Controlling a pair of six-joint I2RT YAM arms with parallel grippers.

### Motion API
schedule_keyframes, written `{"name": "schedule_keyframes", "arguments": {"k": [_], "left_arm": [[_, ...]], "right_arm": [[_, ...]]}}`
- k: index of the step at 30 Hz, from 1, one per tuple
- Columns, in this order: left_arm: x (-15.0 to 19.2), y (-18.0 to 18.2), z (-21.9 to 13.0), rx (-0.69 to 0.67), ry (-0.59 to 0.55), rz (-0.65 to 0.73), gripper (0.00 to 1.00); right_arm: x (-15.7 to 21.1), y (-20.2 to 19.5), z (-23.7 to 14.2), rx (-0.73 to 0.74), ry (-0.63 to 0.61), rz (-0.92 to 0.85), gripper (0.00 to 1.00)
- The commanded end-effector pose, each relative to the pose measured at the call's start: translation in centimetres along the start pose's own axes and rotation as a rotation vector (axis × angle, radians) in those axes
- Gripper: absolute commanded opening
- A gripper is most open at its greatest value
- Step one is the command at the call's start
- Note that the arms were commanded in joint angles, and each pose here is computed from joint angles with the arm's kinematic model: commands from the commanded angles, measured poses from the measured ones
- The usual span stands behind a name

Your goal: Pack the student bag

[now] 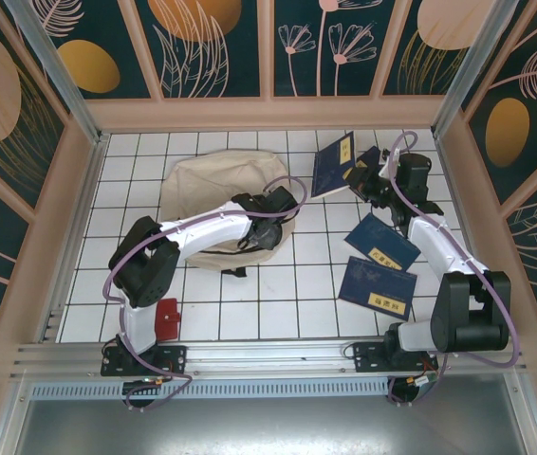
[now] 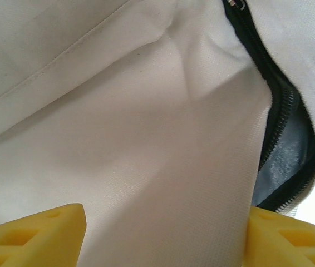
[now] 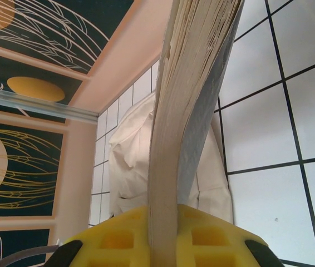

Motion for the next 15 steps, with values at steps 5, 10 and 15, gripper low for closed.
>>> {"name": "schedule_keyframes", "arguments": {"k": [5,10,15], "left_arm": [[2.6,3.4,-0.6,-0.193,0.070,0.108,0.74],[3.1,4.6,-1.6,-0.240,0.080,0.145,0.75],[3.2,5.6,-2.2,-0.316,0.067,0.158,0.74]], "right_arm": [[-0.5,0.6,-0.4,-0.034,-0.031,-0.019,0.00],[-0.4,0.4,-0.1,-0.049,-0.024,-0.007,0.00],[-0.3,0.4,0.0,-0.057,-0.021,0.001,0.00]]}}
Point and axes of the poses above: each hand's point on the last joint's axis, 136 mm out from that joint toward the fingers, its own z axis out along the fingers, its own y axis along the line the jaws close on, x = y × z, the point moved 9 cm from there along -z, back along the fingers, and after that the axes turned 11 degrees about -z, right-handed, at the moved point
